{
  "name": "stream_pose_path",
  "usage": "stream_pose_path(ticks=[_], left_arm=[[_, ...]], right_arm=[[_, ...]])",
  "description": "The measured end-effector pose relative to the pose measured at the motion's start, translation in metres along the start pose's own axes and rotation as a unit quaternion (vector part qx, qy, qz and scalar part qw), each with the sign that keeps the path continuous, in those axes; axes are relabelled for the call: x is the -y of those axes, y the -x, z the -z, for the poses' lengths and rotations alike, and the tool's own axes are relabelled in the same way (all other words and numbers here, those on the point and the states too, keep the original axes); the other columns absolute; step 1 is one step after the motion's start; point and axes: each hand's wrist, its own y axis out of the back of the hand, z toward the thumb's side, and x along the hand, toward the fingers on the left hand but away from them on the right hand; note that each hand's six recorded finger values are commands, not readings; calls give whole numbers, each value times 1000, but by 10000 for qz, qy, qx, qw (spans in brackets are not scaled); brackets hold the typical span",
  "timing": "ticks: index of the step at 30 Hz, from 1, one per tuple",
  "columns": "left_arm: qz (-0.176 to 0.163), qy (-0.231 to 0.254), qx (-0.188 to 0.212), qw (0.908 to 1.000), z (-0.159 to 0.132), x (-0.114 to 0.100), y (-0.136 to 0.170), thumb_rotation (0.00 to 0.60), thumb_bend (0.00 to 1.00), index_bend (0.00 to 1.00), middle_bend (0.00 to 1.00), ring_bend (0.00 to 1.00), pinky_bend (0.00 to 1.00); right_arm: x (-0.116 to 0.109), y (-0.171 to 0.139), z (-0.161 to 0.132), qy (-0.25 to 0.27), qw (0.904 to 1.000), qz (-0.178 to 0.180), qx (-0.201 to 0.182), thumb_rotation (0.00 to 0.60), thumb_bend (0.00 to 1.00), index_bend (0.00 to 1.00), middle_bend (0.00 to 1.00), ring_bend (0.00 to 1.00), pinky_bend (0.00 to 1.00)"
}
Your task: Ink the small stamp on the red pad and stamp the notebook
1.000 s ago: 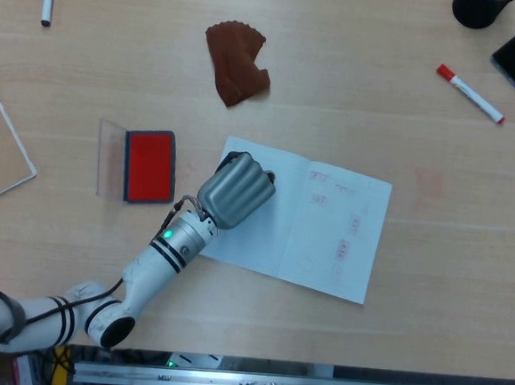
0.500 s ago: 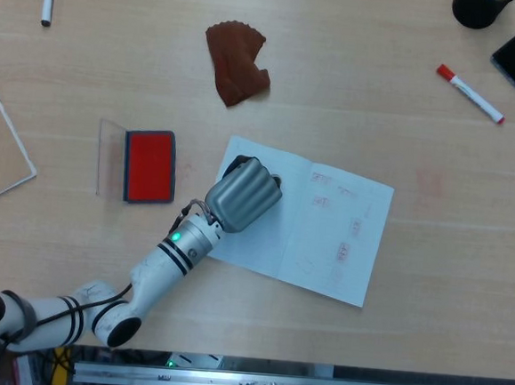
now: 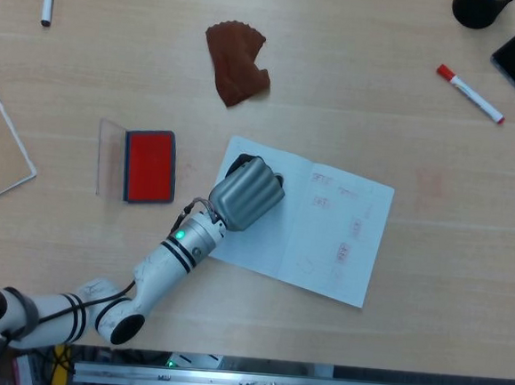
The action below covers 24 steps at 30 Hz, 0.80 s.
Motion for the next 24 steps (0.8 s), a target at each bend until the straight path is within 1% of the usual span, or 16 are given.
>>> stream_pose_path(ticks=[3, 6, 9, 15, 19, 24], left_arm=[[-3, -4, -16, 10000, 2, -1, 0, 600, 275, 547, 951, 982, 1000], [-42, 101, -96, 9999, 6, -5, 1, 600, 275, 547, 951, 982, 1000], [-120, 233, -210, 9994, 15, -11, 3, 600, 275, 547, 951, 982, 1000], [-289, 449, -475, 9974, 41, -20, 14, 600, 275, 547, 951, 982, 1000], [-329, 466, -648, 9963, 58, -16, 26, 600, 275, 547, 951, 982, 1000], [-227, 486, -752, 9957, 65, -3, 35, 600, 274, 546, 951, 982, 1000]], right_arm=[[0, 0, 0, 6, 10000, -6, 2, 600, 304, 149, 275, 179, 223], [0, 0, -1, 10, 10000, -1, -5, 600, 304, 149, 275, 179, 223], [0, 1, -2, 11, 10000, 8, -25, 600, 304, 149, 275, 179, 222], [0, 4, -8, 22, 9999, 4, -103, 600, 304, 149, 275, 179, 222], [0, 6, -13, 17, 9998, 1, -175, 600, 303, 149, 275, 179, 223], [1, 8, -20, 3, 9997, -15, -253, 600, 304, 149, 275, 179, 223]])
